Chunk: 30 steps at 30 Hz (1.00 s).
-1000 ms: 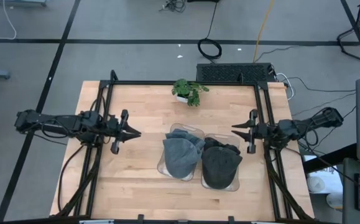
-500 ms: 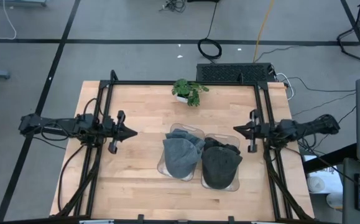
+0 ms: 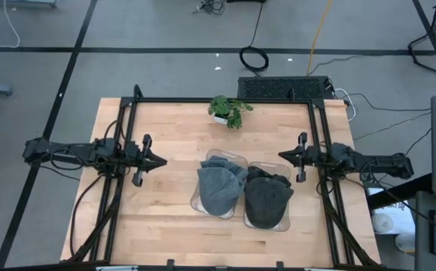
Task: Pick & Place hat
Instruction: Return to Home Position
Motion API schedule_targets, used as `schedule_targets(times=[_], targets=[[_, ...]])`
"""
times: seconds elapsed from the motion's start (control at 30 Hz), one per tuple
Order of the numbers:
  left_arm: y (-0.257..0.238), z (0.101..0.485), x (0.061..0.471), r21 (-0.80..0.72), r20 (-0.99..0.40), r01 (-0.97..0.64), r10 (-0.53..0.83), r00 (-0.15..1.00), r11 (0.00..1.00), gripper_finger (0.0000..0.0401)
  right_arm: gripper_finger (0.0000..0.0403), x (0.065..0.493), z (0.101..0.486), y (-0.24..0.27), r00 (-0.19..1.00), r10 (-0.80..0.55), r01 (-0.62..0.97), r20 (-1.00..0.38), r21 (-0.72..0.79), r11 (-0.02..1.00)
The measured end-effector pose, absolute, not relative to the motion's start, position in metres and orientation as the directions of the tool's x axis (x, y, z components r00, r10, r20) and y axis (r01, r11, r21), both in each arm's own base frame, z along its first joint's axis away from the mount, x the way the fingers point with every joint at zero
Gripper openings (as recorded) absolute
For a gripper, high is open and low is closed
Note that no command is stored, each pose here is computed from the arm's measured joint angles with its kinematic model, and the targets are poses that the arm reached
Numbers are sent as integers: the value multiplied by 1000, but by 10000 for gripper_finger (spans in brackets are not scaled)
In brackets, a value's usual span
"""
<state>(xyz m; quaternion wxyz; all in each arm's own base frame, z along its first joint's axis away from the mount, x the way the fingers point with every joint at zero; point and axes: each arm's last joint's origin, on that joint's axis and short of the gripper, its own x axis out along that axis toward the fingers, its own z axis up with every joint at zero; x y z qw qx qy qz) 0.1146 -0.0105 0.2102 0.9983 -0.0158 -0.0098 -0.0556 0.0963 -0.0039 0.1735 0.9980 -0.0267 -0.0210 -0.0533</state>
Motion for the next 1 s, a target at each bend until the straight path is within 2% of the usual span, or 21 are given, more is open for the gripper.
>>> schedule_targets(times=[0.23, 0.4, 0.53, 0.6, 0.7, 0.77, 0.9, 1.0], targets=[[-11, 210, 115, -4, 17, 110, -110, 994, 994, 67, 0, 97, 171, -5, 999, 17, -17, 34, 15, 1000], [-11, 207, 115, -4, -2, 109, -109, 994, 994, 73, 0, 97, 171, -5, 999, 23, -23, 33, 15, 1000], [-10, 191, 115, 0, 40, 106, -106, 994, 994, 69, 0, 97, 171, -5, 999, 22, -22, 31, 14, 1000], [-9, 176, 114, -8, 59, 73, -72, 996, 997, 66, 0, 97, 171, -5, 999, 22, -23, 31, 13, 1000], [-4, 170, 111, -55, 6, -25, 25, 1000, 998, 61, 0, 97, 171, -5, 999, 24, -24, 32, 9, 1000], [-2, 167, 110, -60, -23, -39, 38, 999, 997, 58, 0, 97, 171, -4, 998, 53, -53, 33, -10, 999], [-5, 164, 107, 20, -51, 71, -69, 996, 997, 52, 0, 96, 171, -3, 995, 92, -89, 33, -70, 994], [-5, 167, 104, 44, -14, 80, -79, 997, 996, 54, 0, 96, 171, -5, 997, 69, -66, 33, -79, 995]])
